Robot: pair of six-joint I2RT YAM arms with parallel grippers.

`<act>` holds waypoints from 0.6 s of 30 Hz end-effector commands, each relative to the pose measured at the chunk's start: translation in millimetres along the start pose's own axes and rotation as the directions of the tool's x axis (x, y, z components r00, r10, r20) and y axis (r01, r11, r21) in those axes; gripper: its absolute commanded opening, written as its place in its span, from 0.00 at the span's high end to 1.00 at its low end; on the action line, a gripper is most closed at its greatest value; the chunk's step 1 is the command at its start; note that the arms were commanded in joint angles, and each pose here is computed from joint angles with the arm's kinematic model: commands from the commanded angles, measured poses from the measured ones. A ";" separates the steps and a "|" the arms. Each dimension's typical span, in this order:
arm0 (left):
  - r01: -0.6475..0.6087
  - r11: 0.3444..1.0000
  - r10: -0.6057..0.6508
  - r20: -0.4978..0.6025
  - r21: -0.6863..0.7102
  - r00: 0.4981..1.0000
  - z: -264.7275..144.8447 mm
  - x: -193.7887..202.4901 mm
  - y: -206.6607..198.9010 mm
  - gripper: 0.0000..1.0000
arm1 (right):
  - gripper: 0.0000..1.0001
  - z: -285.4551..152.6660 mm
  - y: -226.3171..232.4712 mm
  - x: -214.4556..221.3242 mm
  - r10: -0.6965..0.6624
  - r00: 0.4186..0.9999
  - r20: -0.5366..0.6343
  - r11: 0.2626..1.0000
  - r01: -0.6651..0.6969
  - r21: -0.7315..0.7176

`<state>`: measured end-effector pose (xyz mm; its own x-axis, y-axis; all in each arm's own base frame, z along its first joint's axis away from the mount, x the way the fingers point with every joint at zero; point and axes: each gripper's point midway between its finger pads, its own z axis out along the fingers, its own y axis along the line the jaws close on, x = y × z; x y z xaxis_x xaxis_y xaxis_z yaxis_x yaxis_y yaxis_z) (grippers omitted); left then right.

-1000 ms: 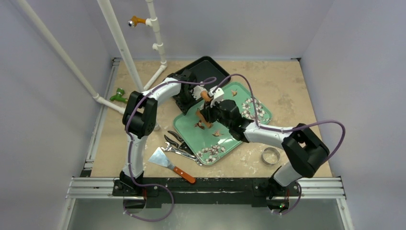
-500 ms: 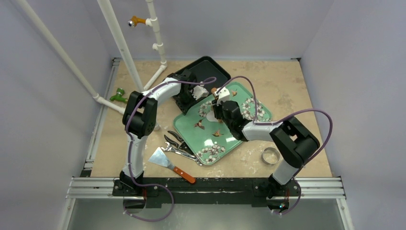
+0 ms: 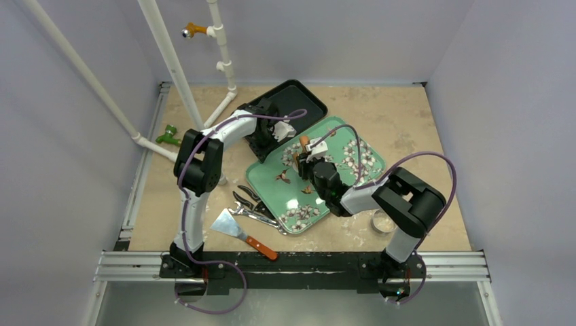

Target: Roll out the dumpling wrappers from the dough

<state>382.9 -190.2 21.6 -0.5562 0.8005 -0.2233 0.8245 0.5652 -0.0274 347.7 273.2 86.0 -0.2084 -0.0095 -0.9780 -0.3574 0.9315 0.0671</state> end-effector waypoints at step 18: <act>-0.028 0.999 0.026 -0.102 -0.016 0.994 10.2 27.0 12.4 1.00 | 1.00 -22.0 11.0 103.0 -0.074 0.918 -0.390 0.995 0.041 -0.093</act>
<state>382.7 -189.1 21.6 -0.5582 0.7998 -0.2208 0.8233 0.5668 -0.0284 352.0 293.8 85.2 -0.2538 0.0126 -0.9672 -0.3936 0.9121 0.1152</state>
